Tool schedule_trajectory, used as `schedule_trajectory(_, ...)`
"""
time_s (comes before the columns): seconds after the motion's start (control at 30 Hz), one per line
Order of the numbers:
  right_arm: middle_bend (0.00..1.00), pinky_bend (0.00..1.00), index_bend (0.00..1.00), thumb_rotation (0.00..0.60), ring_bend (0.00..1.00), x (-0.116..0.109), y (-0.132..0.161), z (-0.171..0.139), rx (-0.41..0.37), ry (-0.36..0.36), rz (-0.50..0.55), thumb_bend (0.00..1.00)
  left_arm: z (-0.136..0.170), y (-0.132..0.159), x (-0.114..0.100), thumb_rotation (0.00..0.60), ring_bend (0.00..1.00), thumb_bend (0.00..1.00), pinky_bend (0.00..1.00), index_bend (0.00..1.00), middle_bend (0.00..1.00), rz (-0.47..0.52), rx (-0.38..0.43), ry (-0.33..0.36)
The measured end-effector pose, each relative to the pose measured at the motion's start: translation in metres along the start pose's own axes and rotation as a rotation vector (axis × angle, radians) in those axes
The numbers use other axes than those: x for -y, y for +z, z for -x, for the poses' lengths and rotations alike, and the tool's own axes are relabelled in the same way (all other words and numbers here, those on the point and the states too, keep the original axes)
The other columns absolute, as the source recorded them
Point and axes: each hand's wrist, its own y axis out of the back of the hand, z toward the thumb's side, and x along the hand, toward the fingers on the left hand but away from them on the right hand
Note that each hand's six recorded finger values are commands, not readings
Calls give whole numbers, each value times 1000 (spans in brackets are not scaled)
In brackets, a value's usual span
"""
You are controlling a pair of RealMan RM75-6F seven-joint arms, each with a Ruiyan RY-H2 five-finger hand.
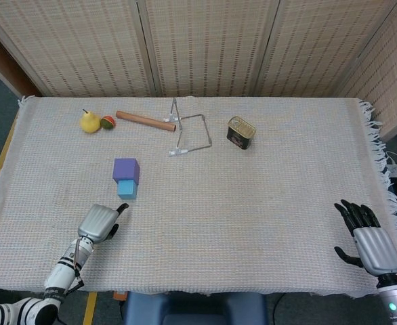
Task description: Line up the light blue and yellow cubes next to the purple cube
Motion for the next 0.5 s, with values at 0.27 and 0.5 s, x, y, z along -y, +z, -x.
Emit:
schedule_trajectory(0.27, 0, 0, 0, 600, 0, 0, 3, -3, -19, 3, 4, 11, 52, -5, 7, 600, 1000, 388, 1000, 213, 1000, 10, -4, -35)
schedule_trajectory(0.5, 0, 0, 0, 600, 0, 0, 6, -6, -34, 5, 6, 12, 69, -22, 19, 600, 1000, 381, 1000, 204, 1000, -16, -53, -40)
